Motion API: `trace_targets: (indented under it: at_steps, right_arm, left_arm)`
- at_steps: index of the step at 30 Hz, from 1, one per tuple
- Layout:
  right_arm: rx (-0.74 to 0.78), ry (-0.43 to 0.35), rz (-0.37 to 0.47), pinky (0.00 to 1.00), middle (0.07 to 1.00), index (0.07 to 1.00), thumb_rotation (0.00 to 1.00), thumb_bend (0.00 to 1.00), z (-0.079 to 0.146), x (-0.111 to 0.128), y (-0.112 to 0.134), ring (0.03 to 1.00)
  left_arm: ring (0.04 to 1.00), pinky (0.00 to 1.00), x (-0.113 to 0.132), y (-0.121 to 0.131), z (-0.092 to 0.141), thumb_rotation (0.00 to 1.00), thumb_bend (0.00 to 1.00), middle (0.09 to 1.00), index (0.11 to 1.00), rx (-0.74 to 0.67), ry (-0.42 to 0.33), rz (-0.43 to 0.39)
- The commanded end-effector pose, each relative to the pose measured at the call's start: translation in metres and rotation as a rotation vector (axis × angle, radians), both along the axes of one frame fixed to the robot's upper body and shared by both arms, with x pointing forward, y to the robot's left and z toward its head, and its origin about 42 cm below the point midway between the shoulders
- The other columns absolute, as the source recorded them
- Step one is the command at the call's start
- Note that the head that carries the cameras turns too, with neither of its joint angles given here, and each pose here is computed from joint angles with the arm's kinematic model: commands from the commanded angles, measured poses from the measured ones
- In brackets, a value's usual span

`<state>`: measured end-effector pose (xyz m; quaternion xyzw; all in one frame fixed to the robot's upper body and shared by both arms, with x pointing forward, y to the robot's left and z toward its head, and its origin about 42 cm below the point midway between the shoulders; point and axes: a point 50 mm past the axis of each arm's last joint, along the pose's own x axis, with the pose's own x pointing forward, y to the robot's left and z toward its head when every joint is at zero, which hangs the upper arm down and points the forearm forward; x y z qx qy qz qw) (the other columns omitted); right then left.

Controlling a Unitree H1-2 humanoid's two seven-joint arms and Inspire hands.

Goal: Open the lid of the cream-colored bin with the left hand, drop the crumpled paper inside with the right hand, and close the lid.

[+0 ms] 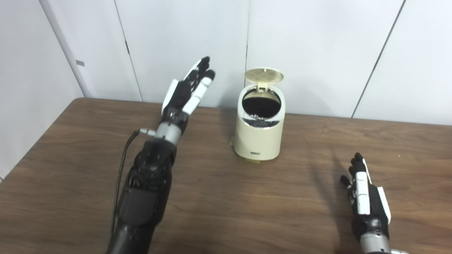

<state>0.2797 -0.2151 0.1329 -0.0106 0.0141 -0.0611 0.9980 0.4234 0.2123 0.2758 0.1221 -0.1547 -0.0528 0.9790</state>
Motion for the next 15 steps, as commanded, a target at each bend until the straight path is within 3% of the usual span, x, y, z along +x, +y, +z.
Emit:
trace_targets:
  at_steps: [1,7,15]
  right_arm:
    - [-0.007,-0.031,0.012,1.00,1.000,1.000,1.00,0.55,0.006,0.003,0.003,0.991]
    - [-0.016,-0.019,0.009,1.00,1.000,1.000,1.00,0.53,0.005,0.003,0.007,0.986]
    - [-0.033,0.001,0.024,1.00,0.999,1.000,1.00,0.56,0.002,0.003,0.014,0.984]
  left_arm:
    - [0.972,0.96,0.013,-0.010,0.041,0.81,0.68,0.954,0.970,0.052,-0.105,-0.033]
    - [0.998,0.97,0.028,-0.027,0.061,0.88,0.63,0.991,0.956,0.311,-0.136,-0.025]
    - [0.970,0.90,0.041,-0.045,0.076,0.83,0.62,0.962,0.884,0.449,-0.155,-0.041]
